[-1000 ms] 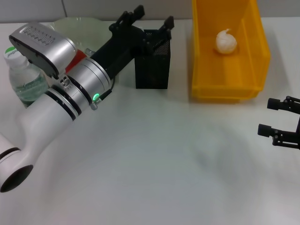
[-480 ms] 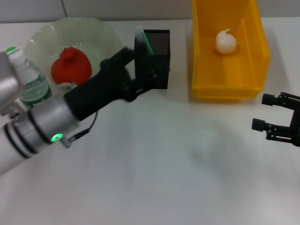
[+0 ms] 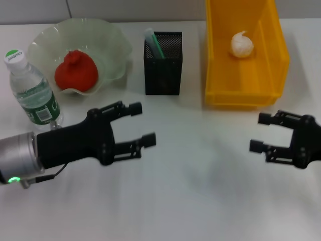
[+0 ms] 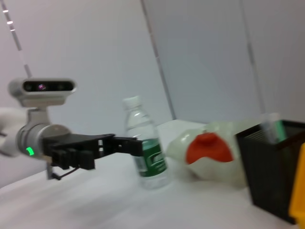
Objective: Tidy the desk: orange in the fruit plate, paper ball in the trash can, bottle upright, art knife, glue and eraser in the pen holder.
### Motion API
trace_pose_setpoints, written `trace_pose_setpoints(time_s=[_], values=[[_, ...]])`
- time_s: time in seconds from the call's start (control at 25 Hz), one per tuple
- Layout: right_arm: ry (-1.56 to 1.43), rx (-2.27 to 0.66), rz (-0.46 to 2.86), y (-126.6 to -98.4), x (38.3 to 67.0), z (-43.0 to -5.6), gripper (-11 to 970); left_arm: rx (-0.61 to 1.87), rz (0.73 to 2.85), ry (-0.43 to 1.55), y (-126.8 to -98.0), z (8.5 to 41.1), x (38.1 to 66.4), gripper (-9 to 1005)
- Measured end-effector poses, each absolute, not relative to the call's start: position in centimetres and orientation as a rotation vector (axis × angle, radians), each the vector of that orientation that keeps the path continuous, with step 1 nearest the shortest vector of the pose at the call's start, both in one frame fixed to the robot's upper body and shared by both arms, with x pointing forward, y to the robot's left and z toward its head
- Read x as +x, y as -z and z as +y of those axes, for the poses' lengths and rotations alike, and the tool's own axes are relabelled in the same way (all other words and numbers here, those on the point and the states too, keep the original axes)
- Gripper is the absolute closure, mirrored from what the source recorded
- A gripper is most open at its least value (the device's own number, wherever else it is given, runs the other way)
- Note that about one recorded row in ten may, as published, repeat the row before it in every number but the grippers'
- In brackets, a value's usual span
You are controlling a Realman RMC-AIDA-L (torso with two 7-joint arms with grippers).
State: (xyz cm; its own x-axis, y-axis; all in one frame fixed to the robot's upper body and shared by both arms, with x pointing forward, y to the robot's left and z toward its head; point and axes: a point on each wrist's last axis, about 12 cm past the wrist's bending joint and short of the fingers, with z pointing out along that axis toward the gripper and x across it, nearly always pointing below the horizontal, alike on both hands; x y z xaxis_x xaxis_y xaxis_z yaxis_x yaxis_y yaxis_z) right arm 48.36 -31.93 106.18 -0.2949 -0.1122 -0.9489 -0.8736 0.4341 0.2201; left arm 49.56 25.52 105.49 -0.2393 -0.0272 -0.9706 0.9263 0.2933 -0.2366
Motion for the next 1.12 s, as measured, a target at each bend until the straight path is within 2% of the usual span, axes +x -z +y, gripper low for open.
trace_pose_setpoints(time_s=[0.08, 0.32, 0.56, 1.12], values=[[-1.014, -0.91, 1.701, -105.8, 48.2, -30.7, 164, 0.957, 1.538, 1.138, -105.5, 26.2, 49.1, 155], [-1.073, -1.0, 1.681, -105.4, 48.3, -28.6, 164, 1.021, 1.558, 1.143, -105.2, 26.9, 48.5, 155], [-1.081, -1.028, 1.65, -105.4, 48.6, -27.9, 165, 1.054, 1.572, 1.137, -105.5, 28.3, 48.3, 155], [-1.081, -1.036, 1.643, -105.5, 48.9, -27.7, 164, 1.106, 1.566, 1.142, -105.9, 28.5, 48.3, 155]])
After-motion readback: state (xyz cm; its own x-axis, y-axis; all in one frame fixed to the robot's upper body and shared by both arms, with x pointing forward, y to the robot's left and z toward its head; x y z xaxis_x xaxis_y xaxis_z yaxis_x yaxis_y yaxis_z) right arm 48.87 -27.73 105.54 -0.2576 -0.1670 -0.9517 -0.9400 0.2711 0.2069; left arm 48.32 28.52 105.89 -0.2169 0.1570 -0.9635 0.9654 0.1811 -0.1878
